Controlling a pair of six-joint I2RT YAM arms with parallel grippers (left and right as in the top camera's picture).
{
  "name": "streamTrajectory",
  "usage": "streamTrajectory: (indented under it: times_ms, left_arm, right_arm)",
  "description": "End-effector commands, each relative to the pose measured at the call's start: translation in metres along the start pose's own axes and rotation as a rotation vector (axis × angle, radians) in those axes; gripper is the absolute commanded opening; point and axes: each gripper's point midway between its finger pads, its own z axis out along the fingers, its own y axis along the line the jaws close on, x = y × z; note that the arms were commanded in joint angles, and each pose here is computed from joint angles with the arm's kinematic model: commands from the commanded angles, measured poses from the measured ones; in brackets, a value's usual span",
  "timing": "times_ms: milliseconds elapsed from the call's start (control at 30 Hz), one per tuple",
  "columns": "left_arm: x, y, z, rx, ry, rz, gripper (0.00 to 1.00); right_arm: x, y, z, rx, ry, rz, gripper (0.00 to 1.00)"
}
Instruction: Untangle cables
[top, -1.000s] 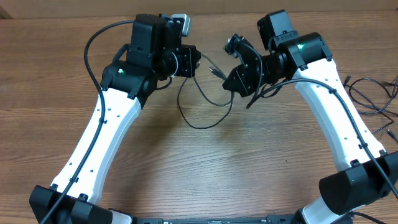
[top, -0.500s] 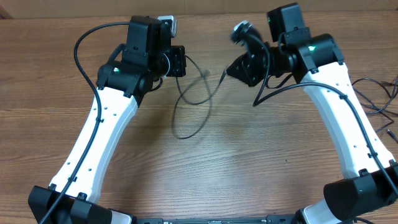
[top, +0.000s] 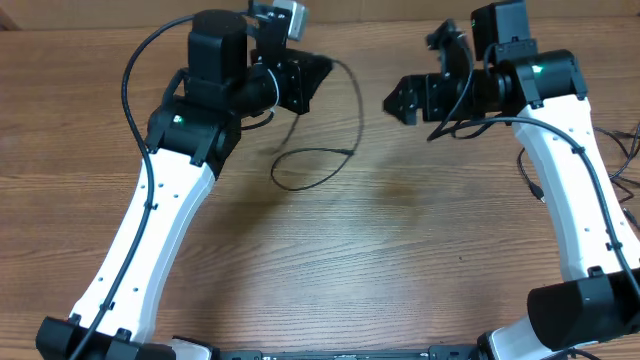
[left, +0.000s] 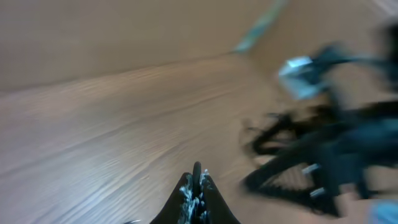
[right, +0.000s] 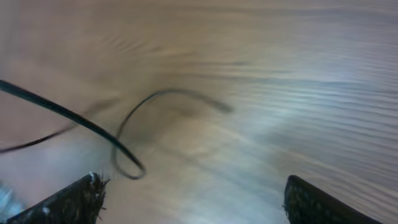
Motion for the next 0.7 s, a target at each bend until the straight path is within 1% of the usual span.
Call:
streamTrajectory:
  times_ms: [0,167,200,267,300,367,400,433,567,667]
  left_arm:
    - [-0.001,-0.034,-0.009,0.157,0.015,-0.004,0.04]
    - [-0.001,-0.039,-0.009,0.177,0.016,-0.003,0.04]
    - [-0.002,-0.042,-0.009,0.194,0.013,0.003,0.04]
    - [-0.006,-0.049,-0.011,0.235,0.001,0.011,0.04]
    - [-0.009,-0.054,-0.012,0.258,-0.007,0.012,0.04]
    - [-0.014,-0.063,-0.015,0.310,-0.019,0.019,0.04]
    - [-0.016,-0.067,-0.016,0.330,-0.024,0.024,0.04]
    - [-0.017,-0.069,-0.017,0.338,-0.028,0.032,0.04]
    - [-0.015,-0.064,-0.015,0.312,-0.026,0.034,0.04]
    - [-0.008,-0.042,-0.009,0.191,-0.010,0.018,0.04]
  right_arm:
    - [0.005,0.041,-0.009,-0.158,-0.007,-0.160,0.93]
    - [0.011,0.059,-0.003,-0.186,0.010,-0.271,0.94]
    - [0.013,0.063,-0.002,-0.191,0.013,-0.292,0.93]
    - [0.013,0.070,0.001,-0.201,0.011,-0.316,0.83]
    - [0.012,0.073,0.002,-0.204,0.007,-0.327,0.73]
    - [0.008,0.078,0.003,-0.207,-0.013,-0.349,0.36]
    - [0.006,0.080,0.004,-0.209,-0.021,-0.355,0.15]
    - [0.004,0.080,0.004,-0.210,-0.028,-0.357,0.04]
    - [0.002,0.076,0.005,-0.180,-0.034,-0.357,0.04]
    - [-0.004,0.045,0.007,0.002,-0.037,-0.271,0.04]
